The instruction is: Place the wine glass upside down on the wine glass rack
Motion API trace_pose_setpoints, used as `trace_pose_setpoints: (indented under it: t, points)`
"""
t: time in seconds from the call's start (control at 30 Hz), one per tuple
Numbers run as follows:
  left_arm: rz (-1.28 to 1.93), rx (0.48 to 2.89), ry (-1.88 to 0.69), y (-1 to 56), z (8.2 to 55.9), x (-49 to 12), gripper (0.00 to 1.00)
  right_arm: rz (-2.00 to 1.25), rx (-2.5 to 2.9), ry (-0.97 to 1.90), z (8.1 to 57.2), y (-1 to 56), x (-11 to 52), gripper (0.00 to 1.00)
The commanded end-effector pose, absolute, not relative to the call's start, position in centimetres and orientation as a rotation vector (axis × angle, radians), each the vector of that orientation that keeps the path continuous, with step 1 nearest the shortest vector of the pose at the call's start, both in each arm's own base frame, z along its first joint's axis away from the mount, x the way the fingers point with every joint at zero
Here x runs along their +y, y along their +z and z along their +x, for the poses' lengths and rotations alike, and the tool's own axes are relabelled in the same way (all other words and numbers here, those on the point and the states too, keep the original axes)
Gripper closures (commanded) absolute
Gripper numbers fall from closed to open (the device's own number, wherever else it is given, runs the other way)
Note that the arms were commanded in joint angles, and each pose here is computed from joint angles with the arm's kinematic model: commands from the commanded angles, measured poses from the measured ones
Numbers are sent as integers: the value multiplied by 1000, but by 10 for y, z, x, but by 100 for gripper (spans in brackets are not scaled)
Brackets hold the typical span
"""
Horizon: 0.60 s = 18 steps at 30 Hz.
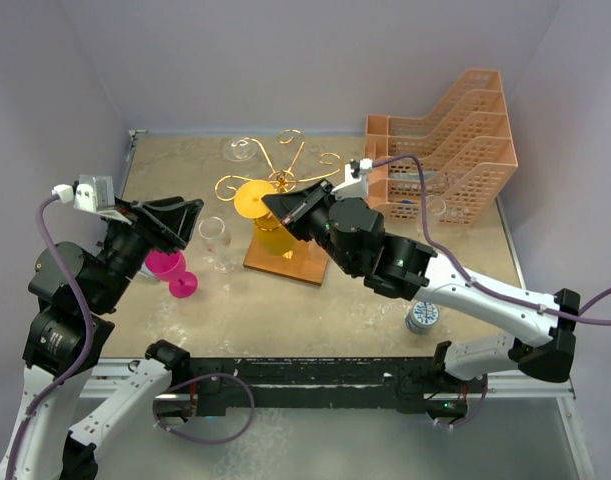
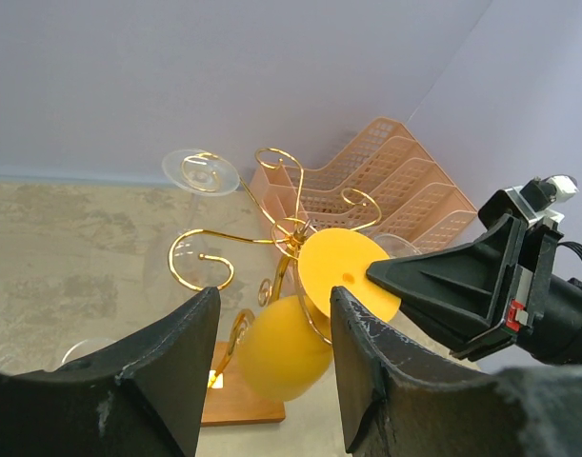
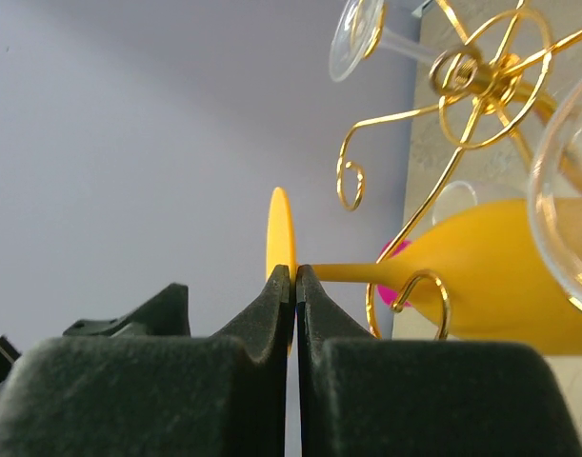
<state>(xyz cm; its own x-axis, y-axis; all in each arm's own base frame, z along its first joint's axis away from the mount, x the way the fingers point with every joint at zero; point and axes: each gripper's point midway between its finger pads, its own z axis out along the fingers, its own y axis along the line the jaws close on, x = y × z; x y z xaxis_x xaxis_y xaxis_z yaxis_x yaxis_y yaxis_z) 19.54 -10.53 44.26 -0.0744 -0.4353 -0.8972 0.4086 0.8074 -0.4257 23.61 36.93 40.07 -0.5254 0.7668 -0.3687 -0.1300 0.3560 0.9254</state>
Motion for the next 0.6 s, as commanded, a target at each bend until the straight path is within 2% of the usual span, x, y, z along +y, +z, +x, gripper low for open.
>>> trace_pose_setpoints:
  t: [0.0,0.57]
  points:
    - [-29,1435,-696,459,194,-102,53,532,1686,1439,228,429,374,100]
    - [-38,1441,-673,457,194,-98,53,455,1738,1461,208,421,359,100]
